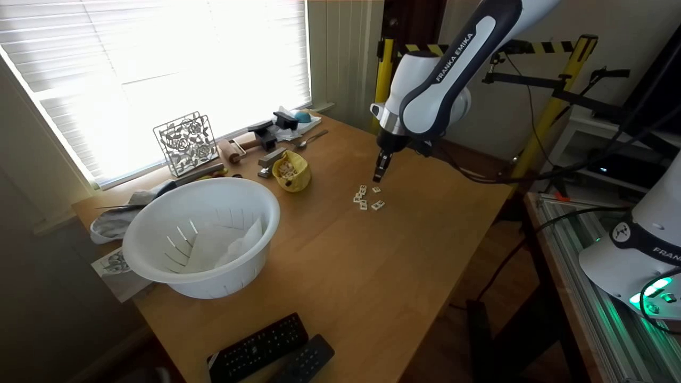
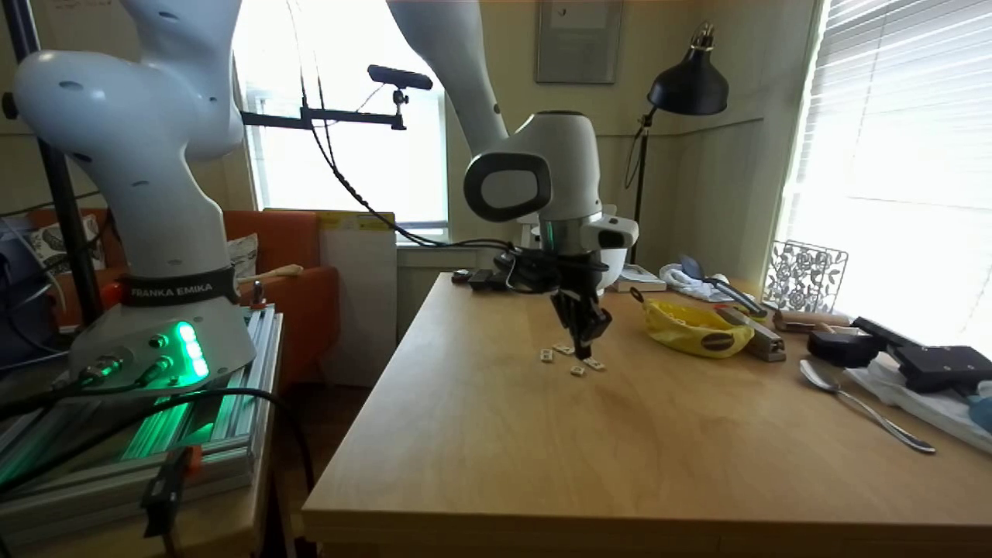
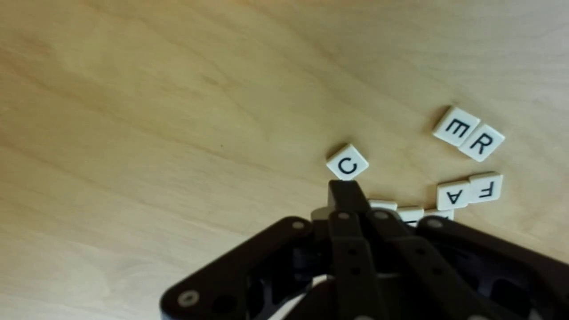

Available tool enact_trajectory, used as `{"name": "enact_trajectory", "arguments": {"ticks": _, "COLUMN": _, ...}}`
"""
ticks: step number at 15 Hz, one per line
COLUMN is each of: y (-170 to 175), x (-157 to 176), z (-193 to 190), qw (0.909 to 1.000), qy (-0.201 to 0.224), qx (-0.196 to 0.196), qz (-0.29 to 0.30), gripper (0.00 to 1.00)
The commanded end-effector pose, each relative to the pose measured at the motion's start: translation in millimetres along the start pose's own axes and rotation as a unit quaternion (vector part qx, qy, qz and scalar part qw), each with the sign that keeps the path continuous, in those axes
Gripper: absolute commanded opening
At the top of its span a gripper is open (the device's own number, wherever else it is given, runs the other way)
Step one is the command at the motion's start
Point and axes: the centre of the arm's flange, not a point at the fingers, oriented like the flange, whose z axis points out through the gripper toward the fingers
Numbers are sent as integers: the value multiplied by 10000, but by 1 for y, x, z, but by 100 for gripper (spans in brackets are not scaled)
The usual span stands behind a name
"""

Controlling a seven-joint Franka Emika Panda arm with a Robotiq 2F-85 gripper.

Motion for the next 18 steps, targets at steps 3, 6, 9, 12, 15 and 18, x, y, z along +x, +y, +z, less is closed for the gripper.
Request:
{"name": "enact_trajectory", "arguments": {"ticks": 3, "y": -8, "x": 3, "z": 6, "qw": 9989, "qy": -14, "qx": 64, "qz": 472, "gripper": 0}}
{"name": "enact_trajectory", "arguments": {"ticks": 6, "y": -8, "x": 4, "z": 10, "qw": 9973, "qy": -31, "qx": 33, "qz": 729, "gripper": 0}}
{"name": "enact_trajectory", "arguments": {"ticks": 9, "y": -8, "x": 2, "z": 11, "qw": 9952, "qy": -34, "qx": -10, "qz": 979, "gripper": 0}}
{"name": "enact_trajectory", "arguments": {"ticks": 12, "y": -5, "x": -1, "z": 13, "qw": 9915, "qy": -59, "qx": -81, "qz": 1298, "gripper": 0}}
{"name": "enact_trajectory", "arguments": {"ticks": 15, "y": -3, "x": -4, "z": 16, "qw": 9878, "qy": -97, "qx": -123, "qz": 1551, "gripper": 0}}
{"name": "enact_trajectory", "arguments": {"ticks": 18, "y": -4, "x": -7, "z": 20, "qw": 9845, "qy": -111, "qx": -149, "qz": 1745, "gripper": 0}}
